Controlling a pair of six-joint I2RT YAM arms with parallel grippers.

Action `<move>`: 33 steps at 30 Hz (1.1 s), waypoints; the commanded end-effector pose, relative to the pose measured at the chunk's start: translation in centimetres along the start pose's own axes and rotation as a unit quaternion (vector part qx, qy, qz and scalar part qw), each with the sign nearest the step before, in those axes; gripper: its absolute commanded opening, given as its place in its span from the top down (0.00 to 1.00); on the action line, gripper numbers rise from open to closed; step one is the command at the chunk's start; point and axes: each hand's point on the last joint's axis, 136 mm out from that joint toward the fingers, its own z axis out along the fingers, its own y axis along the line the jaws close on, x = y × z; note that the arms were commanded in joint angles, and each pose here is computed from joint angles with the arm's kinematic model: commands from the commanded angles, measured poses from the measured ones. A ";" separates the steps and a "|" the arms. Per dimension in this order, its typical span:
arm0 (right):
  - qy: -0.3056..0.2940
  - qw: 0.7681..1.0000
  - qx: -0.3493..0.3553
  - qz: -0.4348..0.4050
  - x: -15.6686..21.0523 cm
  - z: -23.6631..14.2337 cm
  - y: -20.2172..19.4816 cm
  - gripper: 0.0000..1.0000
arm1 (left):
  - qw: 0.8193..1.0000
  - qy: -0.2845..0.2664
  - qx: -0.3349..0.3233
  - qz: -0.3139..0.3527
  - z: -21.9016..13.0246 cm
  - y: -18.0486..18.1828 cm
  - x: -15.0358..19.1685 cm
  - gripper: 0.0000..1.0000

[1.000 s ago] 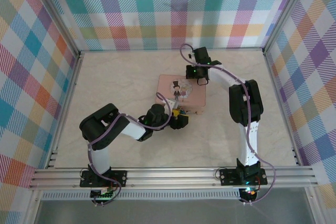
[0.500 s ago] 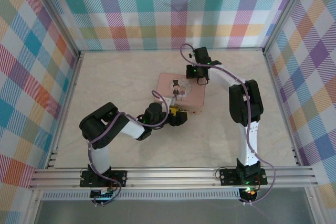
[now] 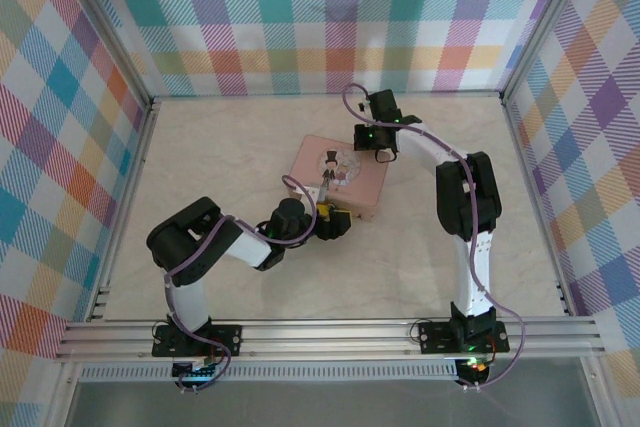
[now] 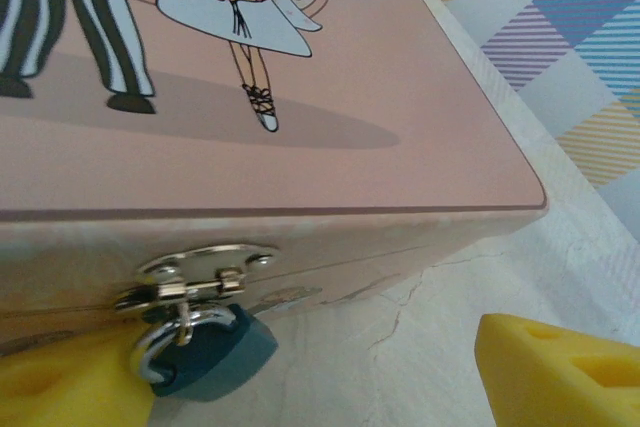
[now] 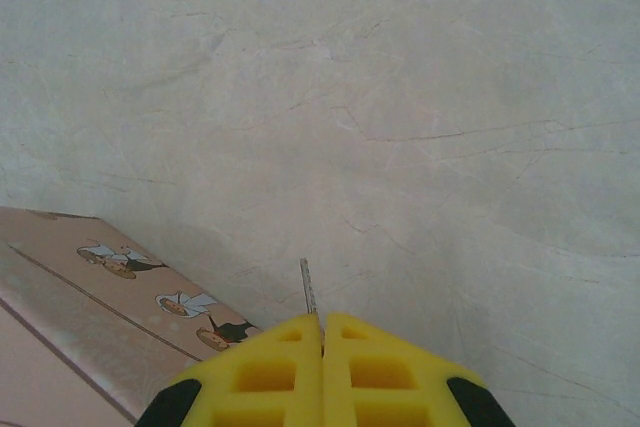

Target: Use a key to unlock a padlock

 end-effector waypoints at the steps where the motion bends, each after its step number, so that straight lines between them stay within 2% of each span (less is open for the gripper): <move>1: 0.042 0.999 -0.014 -0.004 2.0 -0.9 1.2 1.00 | 0.998 -0.008 0.068 0.000 0.6 -1.9 -0.8 0.22; 6: 0.044 0.999 -0.012 -0.004 2.1 -0.8 1.1 1.00 | 0.993 0.000 0.117 -0.012 0.2 -3.0 -0.9 0.28; 17: 0.039 0.999 -0.009 -0.006 1.9 -1.1 1.0 1.00 | 0.991 0.016 0.127 -0.040 0.6 -2.6 -0.3 0.38; 21: 0.036 0.999 -0.012 -0.005 1.7 -1.3 1.1 1.00 | 0.990 0.021 0.131 -0.051 1.0 -2.7 -0.2 0.36; 26: 0.029 1.000 -0.008 -0.009 1.2 -1.9 1.1 1.00 | 0.993 0.013 0.106 -0.050 1.0 -1.7 -0.2 0.26; 33: -0.014 1.000 0.005 -0.006 -2.0 -5.0 0.3 1.00 | 0.995 0.009 0.090 -0.051 1.1 -1.1 -0.1 0.27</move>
